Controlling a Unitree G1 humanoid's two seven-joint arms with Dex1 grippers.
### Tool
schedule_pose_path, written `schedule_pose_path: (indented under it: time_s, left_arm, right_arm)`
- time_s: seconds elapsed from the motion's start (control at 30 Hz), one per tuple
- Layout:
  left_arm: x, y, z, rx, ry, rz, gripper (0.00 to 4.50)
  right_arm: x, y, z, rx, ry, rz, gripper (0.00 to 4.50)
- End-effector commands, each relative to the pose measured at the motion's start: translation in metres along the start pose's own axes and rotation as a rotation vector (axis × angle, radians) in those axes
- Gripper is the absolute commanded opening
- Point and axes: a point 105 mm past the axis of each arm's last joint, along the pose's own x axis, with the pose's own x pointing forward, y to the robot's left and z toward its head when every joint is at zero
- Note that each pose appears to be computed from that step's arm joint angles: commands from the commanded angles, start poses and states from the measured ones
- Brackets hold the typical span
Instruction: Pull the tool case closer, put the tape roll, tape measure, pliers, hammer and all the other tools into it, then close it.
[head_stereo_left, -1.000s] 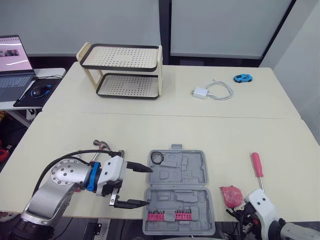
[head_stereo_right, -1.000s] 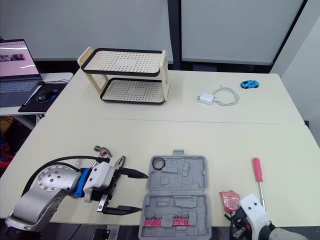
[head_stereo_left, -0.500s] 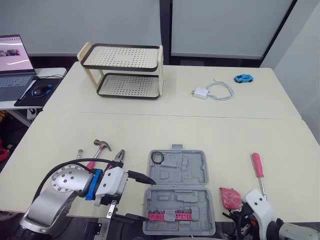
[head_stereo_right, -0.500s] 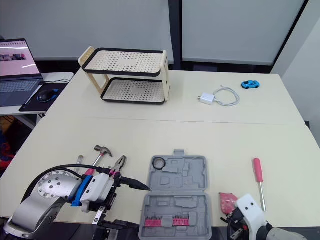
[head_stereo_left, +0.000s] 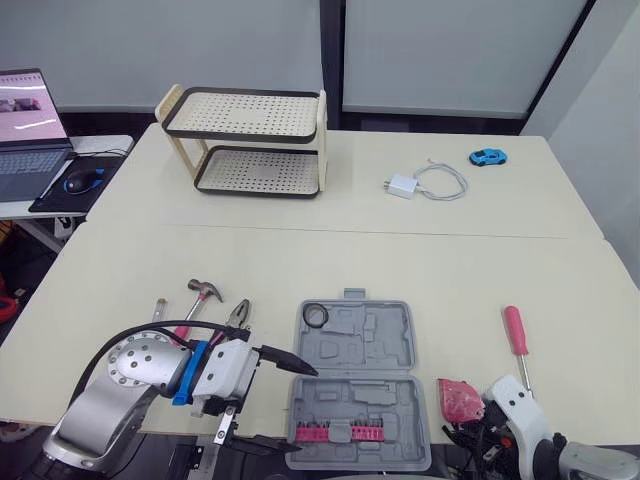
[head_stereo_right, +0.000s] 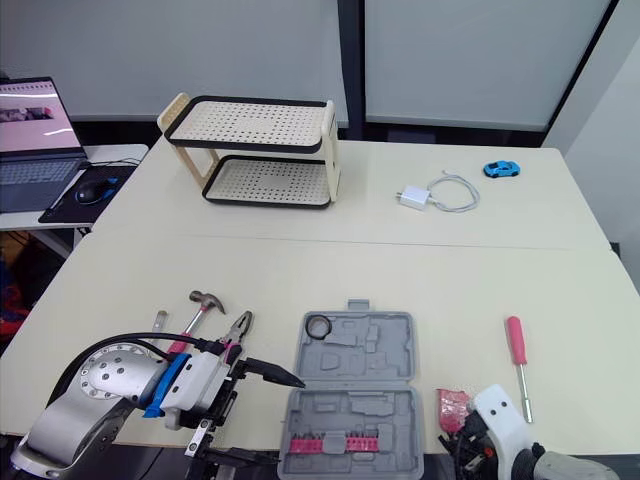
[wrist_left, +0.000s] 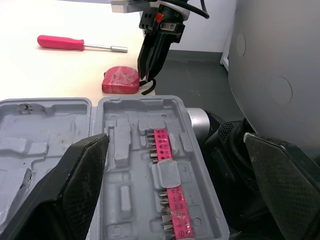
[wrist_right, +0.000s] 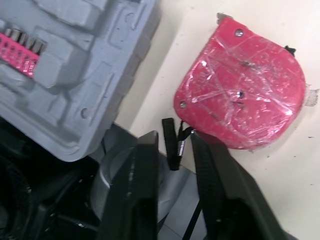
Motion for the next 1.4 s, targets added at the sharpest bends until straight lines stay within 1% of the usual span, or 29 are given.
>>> schedule_pose_path:
  time_s: [0.03,0.13,0.17,0.27,0.33,0.37,0.4,0.53,0.6,0.7,0.83,1.13,1.4]
  left_arm:
    - [0.002,-0.001,0.006,0.026,-0.017,-0.002,4.50]
    - [0.002,0.000,0.006,0.026,-0.018,0.005,4.50]
    - [0.002,0.000,0.007,0.026,-0.018,0.005,4.50]
    - [0.004,-0.001,0.008,0.029,-0.019,0.005,4.50]
    - [0.005,-0.002,0.010,0.032,-0.019,0.002,4.50]
    - [0.006,-0.002,0.010,0.033,-0.018,0.000,4.50]
    - [0.006,-0.003,0.011,0.033,-0.018,-0.001,4.50]
    - [0.010,-0.003,0.013,0.036,-0.019,-0.002,4.50]
    - [0.010,-0.005,0.015,0.035,-0.019,-0.003,4.50]
    - [0.010,-0.006,0.015,0.031,-0.016,-0.003,4.50]
    - [0.012,-0.007,0.012,0.022,-0.015,-0.007,4.50]
    - [0.015,-0.007,0.007,0.016,-0.015,-0.010,4.50]
    - [0.014,-0.009,0.008,0.016,-0.016,-0.009,4.50]
  right_arm:
    - [-0.018,0.013,0.005,-0.060,0.017,0.082,2.13]
    - [-0.032,0.015,0.016,-0.185,0.011,0.149,2.70]
    - [-0.038,0.012,0.024,-0.265,-0.002,0.153,2.91]
    - [-0.048,-0.005,0.047,-0.521,-0.026,0.155,3.32]
    - [-0.046,-0.024,0.059,-0.695,-0.035,0.145,3.90]
    - [-0.044,-0.030,0.061,-0.752,-0.033,0.149,4.26]
    - [-0.042,-0.034,0.061,-0.809,-0.029,0.156,4.44]
    - [-0.029,-0.051,0.059,-0.987,-0.019,0.179,4.44]
    - [-0.025,-0.053,0.049,-1.025,0.025,0.245,4.44]
    - [-0.019,-0.055,0.041,-1.035,0.051,0.290,4.44]
    - [-0.008,-0.059,0.035,-1.044,0.057,0.283,4.44]
    - [0.012,-0.060,0.035,-1.059,0.038,0.265,4.44]
    - [0.017,-0.063,0.036,-1.062,0.060,0.260,4.44]
